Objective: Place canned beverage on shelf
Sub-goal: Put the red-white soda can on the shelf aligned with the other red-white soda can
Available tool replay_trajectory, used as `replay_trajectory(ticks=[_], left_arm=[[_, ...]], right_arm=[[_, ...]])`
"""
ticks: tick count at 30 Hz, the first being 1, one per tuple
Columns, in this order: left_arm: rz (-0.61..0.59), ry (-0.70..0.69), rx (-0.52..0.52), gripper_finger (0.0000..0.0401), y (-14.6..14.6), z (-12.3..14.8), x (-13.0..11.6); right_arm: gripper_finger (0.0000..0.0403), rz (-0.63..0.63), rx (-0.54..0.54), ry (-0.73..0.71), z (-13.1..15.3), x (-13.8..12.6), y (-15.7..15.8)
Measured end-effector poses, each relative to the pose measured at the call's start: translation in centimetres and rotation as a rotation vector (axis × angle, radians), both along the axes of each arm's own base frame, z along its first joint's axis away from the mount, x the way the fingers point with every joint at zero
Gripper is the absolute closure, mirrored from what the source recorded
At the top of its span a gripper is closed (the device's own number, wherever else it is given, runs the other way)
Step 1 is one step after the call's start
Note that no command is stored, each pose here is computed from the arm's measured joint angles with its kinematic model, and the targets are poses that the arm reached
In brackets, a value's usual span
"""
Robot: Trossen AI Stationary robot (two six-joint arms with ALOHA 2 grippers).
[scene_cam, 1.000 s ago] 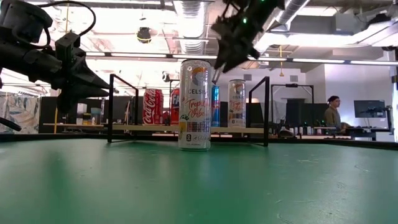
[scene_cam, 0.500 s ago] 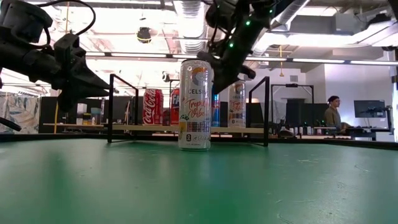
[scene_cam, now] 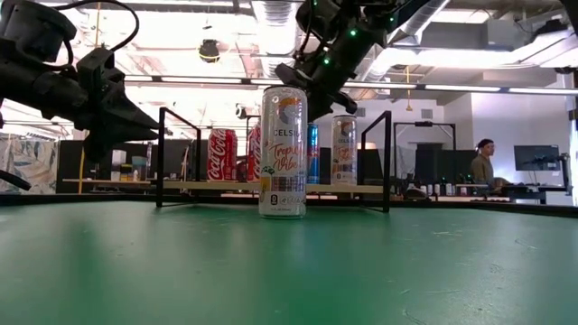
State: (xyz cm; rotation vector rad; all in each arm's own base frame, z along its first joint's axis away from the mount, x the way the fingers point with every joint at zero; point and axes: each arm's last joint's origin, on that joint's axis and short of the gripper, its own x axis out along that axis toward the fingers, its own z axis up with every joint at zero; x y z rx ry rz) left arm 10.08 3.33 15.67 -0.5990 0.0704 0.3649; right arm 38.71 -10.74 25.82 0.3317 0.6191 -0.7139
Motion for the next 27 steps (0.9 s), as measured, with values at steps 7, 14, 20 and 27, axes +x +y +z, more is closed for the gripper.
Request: replay_trajectory(ticks=[7,14,20,27], left_arm=[[-0.007,0.011,0.033,0.0313,0.0,0.0,0.0],[-0.037,0.009,0.041,0.0313,-0.1,0.0,0.0],[-0.056,0.009,0.052,0.0313,-0.1,0.1,0.0],[-0.112,0.013,0.085,0.0341,-0.3,0.3,0.1]], right_arm=[[0.0388,0.036,0.012,-0.016,-1.2,0.9,-0.4],[0.0388,0.086,0.027,-0.034,-3.0,2.2,-0.5],[0.0388,0.125,-0.040,-0.086,-2.2,2.7,-0.7],[0.0388,0.087,-0.025,-0.026,-2.3,2.0,-0.9]])
